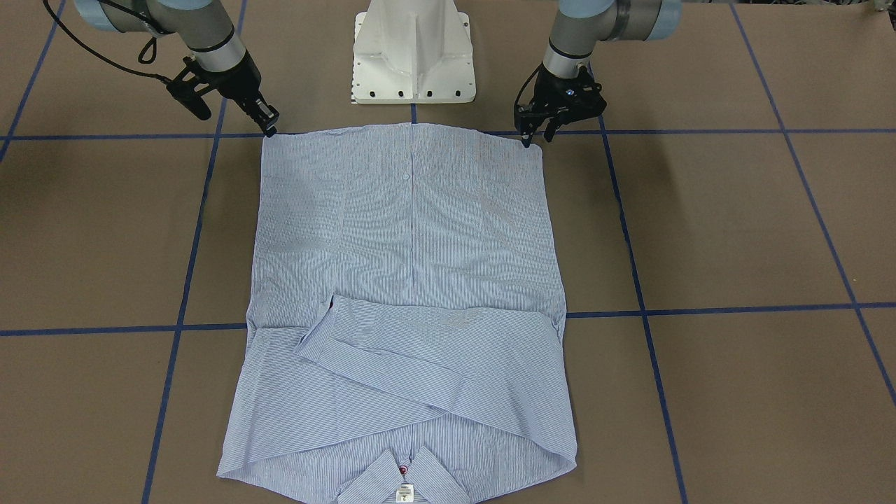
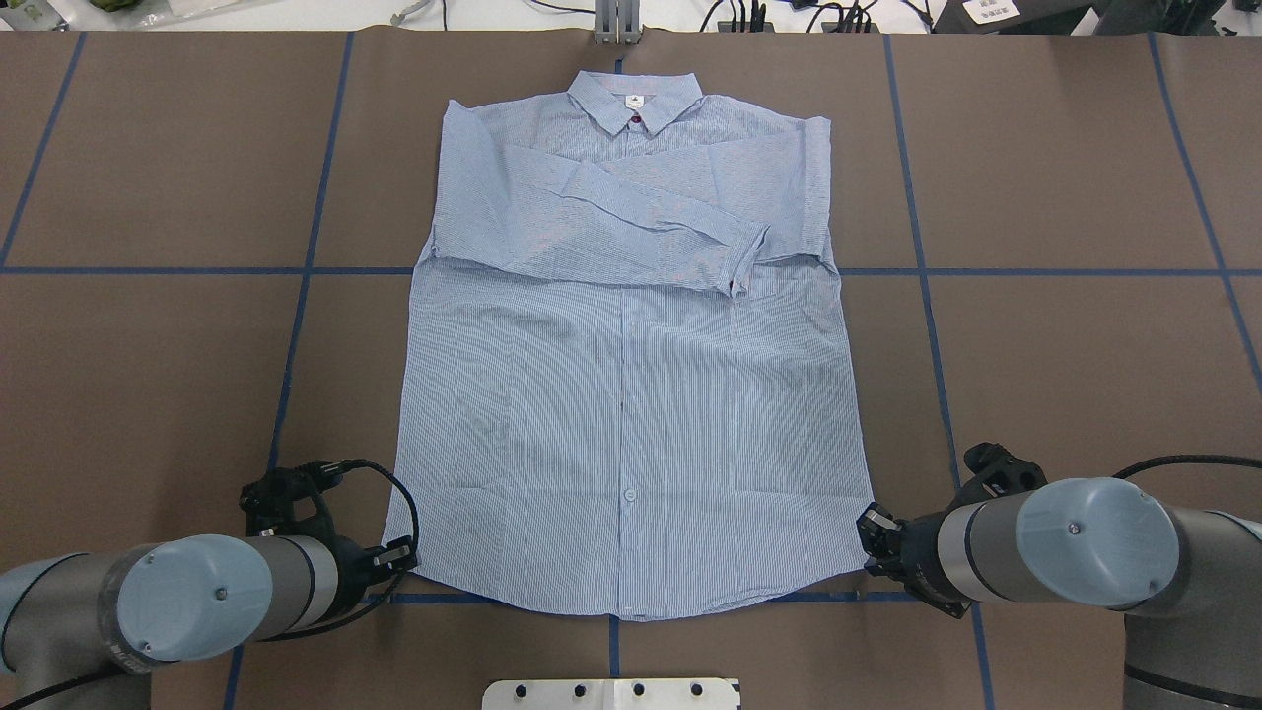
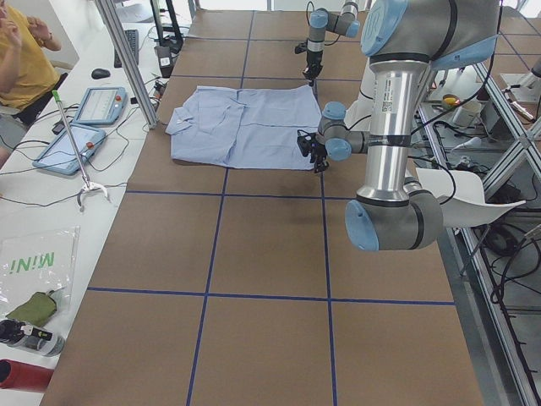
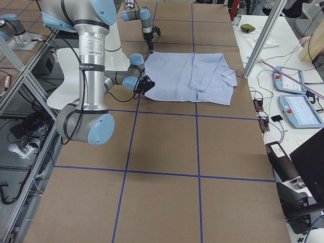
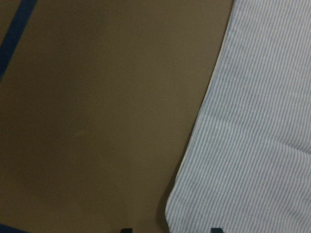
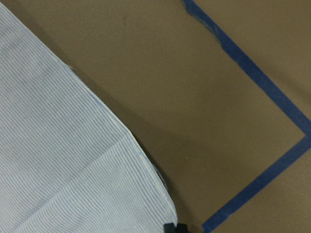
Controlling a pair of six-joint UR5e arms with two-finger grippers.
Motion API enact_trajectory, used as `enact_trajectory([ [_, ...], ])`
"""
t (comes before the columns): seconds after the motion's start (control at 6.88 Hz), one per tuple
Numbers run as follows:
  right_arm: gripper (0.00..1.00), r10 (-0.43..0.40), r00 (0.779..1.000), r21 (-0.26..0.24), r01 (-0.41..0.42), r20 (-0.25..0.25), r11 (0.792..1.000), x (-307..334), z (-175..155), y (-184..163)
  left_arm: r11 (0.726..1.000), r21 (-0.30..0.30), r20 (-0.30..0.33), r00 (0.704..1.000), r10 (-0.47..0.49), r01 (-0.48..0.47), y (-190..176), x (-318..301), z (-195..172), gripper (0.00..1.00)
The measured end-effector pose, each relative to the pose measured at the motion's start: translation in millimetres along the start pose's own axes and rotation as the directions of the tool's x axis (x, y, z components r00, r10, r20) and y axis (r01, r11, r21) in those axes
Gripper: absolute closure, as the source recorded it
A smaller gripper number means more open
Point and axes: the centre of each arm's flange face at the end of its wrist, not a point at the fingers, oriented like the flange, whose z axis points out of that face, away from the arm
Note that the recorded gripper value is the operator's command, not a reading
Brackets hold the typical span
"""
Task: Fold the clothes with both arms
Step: 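Lower both grippers and pinch the hem corners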
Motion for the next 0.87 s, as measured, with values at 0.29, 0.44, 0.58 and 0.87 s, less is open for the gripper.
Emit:
enact_trajectory([
  [0.29, 1.0, 0.002, 1.0, 0.002, -0.002, 0.0, 1.0, 1, -1, -2, 1.0, 0.012, 0.002, 1.0, 0.004, -0.004, -6, -1, 1, 0.47],
  [0.44, 1.0, 0.004, 1.0, 0.003, -0.004, 0.001, 1.0, 1, -2, -3, 1.0, 0.018, 0.001, 1.0, 0.014, -0.014, -10, -1, 0, 0.48],
  [0.58, 1.0, 0.004, 1.0, 0.004, -0.004, 0.002, 1.0, 1, -3, -3, 1.0, 0.022, 0.0, 1.0, 0.018, -0.018, -13, 0, 0, 0.5],
  [0.87, 1.0, 0.007, 1.0, 0.005, -0.007, 0.003, 1.0, 1, -3, -4, 0.999, 0.025, 0.001, 1.0, 0.02, -0.02, -15, 0, 0, 0.5],
])
